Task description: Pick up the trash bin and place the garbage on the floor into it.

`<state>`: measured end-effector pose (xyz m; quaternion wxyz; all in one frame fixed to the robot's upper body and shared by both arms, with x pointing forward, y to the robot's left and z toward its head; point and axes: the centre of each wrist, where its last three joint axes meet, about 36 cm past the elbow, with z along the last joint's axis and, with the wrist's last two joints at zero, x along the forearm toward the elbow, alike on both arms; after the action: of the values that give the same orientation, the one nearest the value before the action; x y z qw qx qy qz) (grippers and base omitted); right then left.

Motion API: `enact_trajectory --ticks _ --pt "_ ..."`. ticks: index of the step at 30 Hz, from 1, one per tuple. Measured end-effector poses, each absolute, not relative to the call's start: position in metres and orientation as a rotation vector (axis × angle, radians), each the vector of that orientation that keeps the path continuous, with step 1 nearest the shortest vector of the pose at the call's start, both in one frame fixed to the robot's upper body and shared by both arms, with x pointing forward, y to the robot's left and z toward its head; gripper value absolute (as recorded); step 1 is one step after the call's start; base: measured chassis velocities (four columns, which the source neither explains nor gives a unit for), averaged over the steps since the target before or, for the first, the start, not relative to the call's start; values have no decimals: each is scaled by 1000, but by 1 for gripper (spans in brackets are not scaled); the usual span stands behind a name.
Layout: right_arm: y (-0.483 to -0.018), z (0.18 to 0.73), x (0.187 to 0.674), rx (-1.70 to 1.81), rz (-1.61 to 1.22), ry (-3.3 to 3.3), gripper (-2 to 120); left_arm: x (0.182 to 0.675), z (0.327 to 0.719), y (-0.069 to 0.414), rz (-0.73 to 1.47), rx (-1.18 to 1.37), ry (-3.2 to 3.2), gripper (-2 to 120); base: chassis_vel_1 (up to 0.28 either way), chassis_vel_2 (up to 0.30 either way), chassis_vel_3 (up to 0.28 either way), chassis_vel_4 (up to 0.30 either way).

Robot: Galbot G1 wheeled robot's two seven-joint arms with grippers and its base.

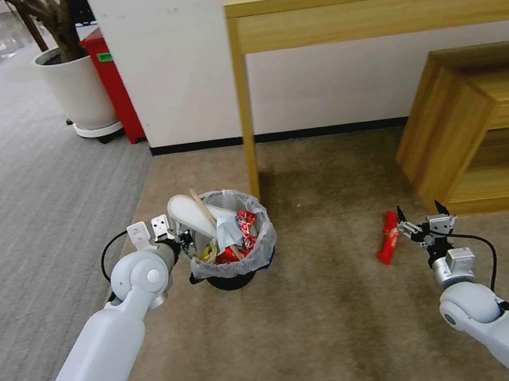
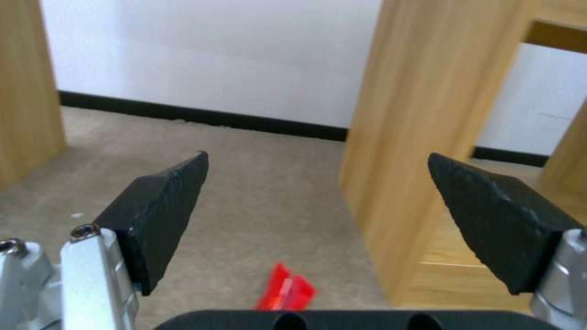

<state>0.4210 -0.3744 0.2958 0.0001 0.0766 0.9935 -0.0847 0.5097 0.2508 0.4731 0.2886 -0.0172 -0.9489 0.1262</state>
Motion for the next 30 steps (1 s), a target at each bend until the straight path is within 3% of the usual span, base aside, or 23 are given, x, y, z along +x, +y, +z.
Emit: enact_trajectory --ticks 9,19,30 --pt "-376 293 419 232 -281 3113 92 508 474 250 340 -49 -2535 0 -222 -219 220 235" --pt "-369 287 412 191 -342 3183 100 503 474 248 342 -53 -2532 0 -82 -77 67 59" --pt "-321 272 439 264 26 3444 100 486 479 247 355 -62 -2535 0 0 0 0 0"
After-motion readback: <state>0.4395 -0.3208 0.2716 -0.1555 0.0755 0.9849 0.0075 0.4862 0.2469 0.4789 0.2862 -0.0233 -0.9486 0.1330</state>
